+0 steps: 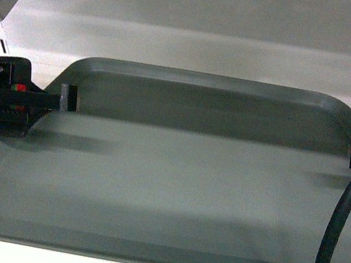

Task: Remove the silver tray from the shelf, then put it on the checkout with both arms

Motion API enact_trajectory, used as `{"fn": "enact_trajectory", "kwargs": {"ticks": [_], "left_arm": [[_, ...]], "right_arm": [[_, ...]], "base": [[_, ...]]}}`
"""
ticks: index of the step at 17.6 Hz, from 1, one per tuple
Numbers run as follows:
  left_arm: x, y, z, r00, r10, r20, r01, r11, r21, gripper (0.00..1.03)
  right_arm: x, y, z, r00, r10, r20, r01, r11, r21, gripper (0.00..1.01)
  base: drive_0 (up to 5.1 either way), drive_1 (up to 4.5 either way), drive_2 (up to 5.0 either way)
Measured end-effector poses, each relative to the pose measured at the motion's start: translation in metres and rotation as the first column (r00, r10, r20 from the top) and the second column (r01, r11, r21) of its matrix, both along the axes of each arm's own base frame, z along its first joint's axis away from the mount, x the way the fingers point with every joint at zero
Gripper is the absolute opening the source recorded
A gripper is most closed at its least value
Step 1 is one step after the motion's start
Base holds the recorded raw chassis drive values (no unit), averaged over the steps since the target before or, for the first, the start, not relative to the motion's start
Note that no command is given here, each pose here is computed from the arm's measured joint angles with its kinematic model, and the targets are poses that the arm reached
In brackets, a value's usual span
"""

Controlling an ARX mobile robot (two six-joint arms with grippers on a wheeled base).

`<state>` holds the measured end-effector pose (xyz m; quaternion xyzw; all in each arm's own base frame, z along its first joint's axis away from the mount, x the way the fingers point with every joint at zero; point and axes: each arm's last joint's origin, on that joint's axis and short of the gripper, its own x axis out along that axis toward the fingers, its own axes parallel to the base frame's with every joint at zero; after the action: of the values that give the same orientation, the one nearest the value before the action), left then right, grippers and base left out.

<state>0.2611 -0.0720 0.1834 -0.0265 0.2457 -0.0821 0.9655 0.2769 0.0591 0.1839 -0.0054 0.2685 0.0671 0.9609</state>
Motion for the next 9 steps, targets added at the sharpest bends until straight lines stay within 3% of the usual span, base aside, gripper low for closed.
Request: {"fn": "enact_trajectory", "kwargs": {"ticks": [9], "left_arm": [[-0.0004,-0.0003,-0.0002,1.0,-0.006,0.012,0.006,0.9999,0.012,0.03]], "right_arm": [[-0.0013,-0.0005,0.0003,1.0,0.007,-0.016,-0.007,0.9999,-0.011,0.03]], "base": [[0.0,0.0,0.0]]}}
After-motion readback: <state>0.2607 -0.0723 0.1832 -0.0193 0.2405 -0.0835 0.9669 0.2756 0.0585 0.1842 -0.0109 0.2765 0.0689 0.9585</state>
